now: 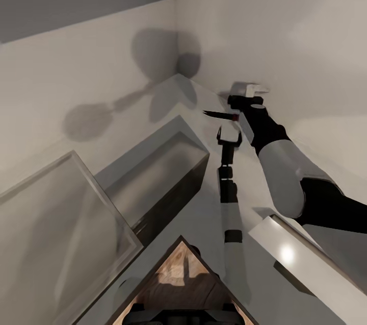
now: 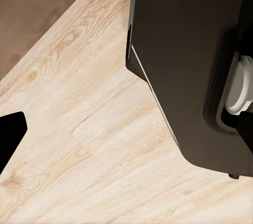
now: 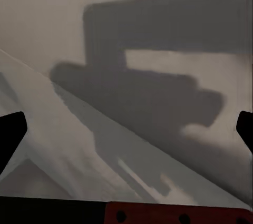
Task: In the kitchen, take the Vidalia onion out of the sink, dice it on the chopping board with the paring knife, put the diced onion into the bowl on the countertop, then place both the paring knife and the chopping board into the sink.
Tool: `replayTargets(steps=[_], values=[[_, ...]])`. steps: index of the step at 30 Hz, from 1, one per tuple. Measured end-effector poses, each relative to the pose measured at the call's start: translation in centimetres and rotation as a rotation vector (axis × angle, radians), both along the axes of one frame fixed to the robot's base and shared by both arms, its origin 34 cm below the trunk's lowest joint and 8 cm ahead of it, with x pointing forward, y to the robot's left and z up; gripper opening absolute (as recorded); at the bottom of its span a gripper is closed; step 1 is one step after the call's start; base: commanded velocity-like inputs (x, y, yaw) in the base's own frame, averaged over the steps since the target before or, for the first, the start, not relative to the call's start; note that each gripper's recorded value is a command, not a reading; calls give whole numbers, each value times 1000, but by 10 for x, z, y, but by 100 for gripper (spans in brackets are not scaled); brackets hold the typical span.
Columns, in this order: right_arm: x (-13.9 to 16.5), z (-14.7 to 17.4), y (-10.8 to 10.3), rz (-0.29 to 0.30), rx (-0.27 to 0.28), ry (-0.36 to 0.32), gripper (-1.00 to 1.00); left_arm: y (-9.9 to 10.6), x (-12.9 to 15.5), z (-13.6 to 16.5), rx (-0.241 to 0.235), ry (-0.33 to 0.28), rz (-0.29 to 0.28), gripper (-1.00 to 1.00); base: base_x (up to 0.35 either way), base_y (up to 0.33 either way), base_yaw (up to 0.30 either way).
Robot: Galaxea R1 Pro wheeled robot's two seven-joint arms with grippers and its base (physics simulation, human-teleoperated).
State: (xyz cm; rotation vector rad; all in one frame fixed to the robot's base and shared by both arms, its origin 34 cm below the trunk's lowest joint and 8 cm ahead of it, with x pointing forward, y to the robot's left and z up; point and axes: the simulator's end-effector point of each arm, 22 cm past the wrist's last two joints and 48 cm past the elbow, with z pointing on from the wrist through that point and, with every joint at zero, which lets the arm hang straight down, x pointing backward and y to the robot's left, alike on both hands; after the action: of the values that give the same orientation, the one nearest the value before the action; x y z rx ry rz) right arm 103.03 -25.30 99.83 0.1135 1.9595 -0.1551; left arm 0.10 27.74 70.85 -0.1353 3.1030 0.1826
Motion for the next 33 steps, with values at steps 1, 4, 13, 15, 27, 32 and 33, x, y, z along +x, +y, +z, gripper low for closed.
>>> replayTargets(steps=[1,4,13,15,27,32,33], values=[[2,7,-1,-3,-1,-15,100,0,0,0,0,0,0,100,0,0,0],[4,12,-3,-7,-2,-28,100,0,-1,0,0,4,0,100,0,0,0],[6,7,-7,-14,-5,-30,100,0,-6,2,0,19,0,100,0,0,0],[6,4,-7,-14,-6,-27,100,0,-7,2,0,22,0,100,0,0,0],[6,-13,-7,-15,-5,-11,100,0,-12,5,-1,41,-1,100,0,0,0],[6,-21,-7,-15,-5,-3,100,-1,-14,5,-2,49,-1,100,0,0,0],[6,-22,-7,-15,-5,-2,100,-1,-15,6,-2,51,-1,100,0,0,0]])
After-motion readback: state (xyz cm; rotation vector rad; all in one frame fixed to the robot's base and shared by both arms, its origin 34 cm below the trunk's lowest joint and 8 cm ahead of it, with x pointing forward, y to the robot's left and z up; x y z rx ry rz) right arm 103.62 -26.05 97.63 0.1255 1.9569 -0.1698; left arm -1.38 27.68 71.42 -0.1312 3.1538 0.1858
